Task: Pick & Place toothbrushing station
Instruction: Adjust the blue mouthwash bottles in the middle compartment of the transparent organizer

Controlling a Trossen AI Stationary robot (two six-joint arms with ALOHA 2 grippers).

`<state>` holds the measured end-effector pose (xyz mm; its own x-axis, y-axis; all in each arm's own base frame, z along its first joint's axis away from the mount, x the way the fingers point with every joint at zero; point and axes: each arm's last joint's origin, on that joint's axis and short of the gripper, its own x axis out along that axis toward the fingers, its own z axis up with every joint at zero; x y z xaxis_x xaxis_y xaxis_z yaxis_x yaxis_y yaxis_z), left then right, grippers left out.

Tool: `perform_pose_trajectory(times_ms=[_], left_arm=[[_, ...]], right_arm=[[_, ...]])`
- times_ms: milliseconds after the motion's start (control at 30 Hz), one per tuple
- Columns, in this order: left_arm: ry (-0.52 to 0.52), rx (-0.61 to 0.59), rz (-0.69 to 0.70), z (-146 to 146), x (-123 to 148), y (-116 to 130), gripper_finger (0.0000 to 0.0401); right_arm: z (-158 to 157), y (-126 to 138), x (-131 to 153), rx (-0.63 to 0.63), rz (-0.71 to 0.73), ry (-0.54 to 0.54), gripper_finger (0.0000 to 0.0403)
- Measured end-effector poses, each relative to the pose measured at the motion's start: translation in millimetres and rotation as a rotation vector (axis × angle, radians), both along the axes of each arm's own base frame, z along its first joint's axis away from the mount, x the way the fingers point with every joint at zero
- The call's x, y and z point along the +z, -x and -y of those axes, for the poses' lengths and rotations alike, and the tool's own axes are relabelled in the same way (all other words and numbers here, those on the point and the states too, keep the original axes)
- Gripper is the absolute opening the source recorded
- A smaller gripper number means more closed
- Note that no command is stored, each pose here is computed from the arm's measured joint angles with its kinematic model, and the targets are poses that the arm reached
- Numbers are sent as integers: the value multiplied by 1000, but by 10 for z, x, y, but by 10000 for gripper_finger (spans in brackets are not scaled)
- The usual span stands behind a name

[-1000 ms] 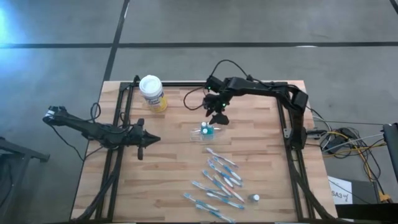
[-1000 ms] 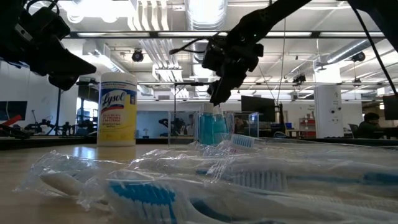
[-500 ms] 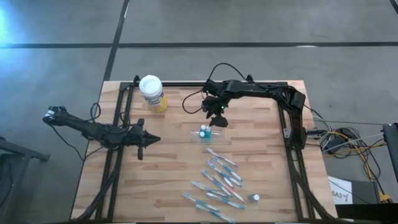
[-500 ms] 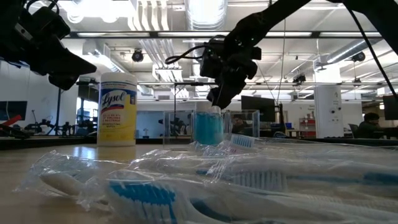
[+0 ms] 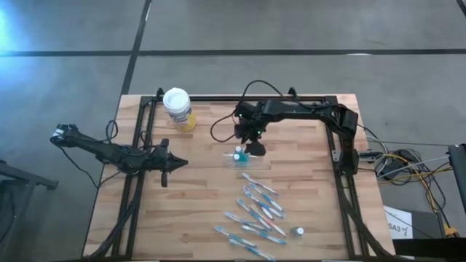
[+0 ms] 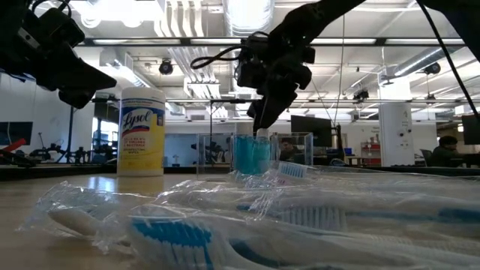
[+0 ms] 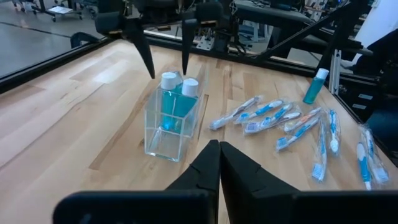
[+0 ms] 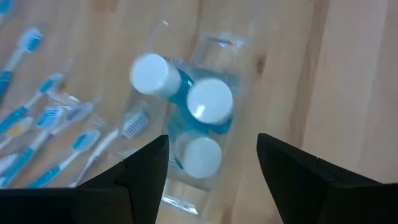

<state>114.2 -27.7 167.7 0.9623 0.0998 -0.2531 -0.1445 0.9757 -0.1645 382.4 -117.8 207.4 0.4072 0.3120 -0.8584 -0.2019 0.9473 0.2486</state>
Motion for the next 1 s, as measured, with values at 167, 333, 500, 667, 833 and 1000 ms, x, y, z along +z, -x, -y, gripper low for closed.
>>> perform_pose_trajectory(times_ms=[167, 333, 500, 667, 833, 1000], left_arm=[[0, 0, 1, 0, 1, 0, 10], [1, 0, 0, 0, 1, 0, 14], [1, 0, 0, 0, 1, 0, 10], [1, 0, 0, 0, 1, 0, 12], [1, 0, 1, 0, 2, 0, 16], [1, 0, 1, 0, 3, 0, 12]], right_arm=[[-48, 12, -10, -2, -37, 14, 237], [-135, -10, -15, 13, -52, 51, 234], [-232, -35, -21, 39, -64, 109, 221], [-310, -56, -19, 44, -77, 177, 202], [-347, -68, -19, 40, -83, 209, 180], [-366, -72, -19, 32, -86, 209, 161]])
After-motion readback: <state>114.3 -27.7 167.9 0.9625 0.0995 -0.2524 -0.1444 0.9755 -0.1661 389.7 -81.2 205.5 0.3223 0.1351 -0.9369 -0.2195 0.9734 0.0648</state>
